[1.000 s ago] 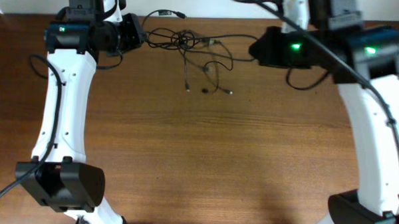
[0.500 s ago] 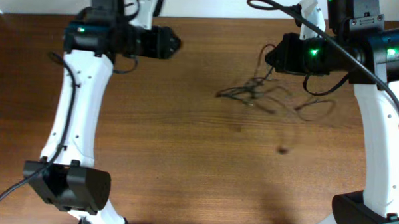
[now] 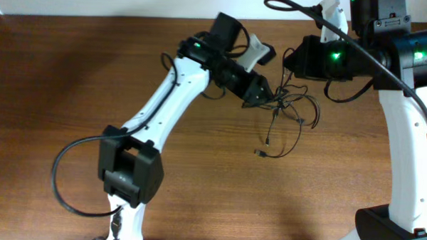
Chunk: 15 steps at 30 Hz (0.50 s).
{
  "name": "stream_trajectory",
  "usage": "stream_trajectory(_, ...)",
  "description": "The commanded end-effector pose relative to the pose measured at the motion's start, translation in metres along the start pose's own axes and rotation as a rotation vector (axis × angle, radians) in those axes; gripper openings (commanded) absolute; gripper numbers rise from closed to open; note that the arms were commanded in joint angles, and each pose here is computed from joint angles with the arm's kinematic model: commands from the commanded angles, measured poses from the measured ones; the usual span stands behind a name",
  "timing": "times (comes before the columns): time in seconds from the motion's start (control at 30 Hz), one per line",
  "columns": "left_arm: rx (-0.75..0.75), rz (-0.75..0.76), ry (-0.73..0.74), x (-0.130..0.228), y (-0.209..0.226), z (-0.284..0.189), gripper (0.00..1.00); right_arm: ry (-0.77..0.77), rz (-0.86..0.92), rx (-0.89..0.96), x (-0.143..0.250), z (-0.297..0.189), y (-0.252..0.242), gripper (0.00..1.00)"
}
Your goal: Untangle cables
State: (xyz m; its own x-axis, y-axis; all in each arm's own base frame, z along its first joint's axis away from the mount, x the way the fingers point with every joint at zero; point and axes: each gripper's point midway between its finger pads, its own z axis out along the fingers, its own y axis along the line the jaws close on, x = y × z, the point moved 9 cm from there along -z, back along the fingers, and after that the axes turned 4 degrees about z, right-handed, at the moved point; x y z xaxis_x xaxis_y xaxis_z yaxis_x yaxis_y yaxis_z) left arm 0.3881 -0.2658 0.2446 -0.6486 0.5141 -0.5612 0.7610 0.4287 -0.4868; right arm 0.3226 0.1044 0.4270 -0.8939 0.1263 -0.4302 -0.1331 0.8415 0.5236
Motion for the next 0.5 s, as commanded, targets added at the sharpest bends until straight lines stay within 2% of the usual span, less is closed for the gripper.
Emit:
stream_trajectory(0.0,0.038,0.034,0.027,0.001,-0.004,0.025,0.51,-0.012,-0.027,-0.011,-0.002,-0.002,0.004,0.04)
stream_trajectory(0.17,0.040,0.054,0.003,-0.004,0.002,0.043,0.31,-0.012,-0.027,-0.011,-0.002,-0.002,0.004,0.04)
stream_trajectory(0.2,0.022,0.046,0.008,-0.002,0.007,0.047,0.19,-0.012,-0.027,-0.011,-0.002,-0.002,0.004,0.04)
stream_trajectory(0.23,-0.054,0.009,0.023,-0.001,0.016,0.049,0.01,-0.011,-0.026,-0.010,-0.002,-0.002,0.004,0.04)
stream_trajectory(0.3,-0.354,-0.149,0.036,0.003,0.043,0.038,0.00,-0.008,-0.020,0.014,-0.001,-0.002,0.002,0.04)
stream_trajectory(0.33,-0.474,-0.215,0.008,0.001,0.054,0.022,0.00,-0.014,-0.009,0.075,0.000,-0.002,-0.004,0.04)
stream_trajectory(0.37,-0.565,-0.271,-0.058,-0.005,0.063,-0.009,0.00,-0.034,0.052,0.227,0.001,-0.004,-0.017,0.04)
stream_trajectory(0.47,-0.653,-0.304,-0.219,-0.014,0.067,-0.090,0.00,-0.041,0.115,0.395,0.004,-0.012,-0.040,0.04)
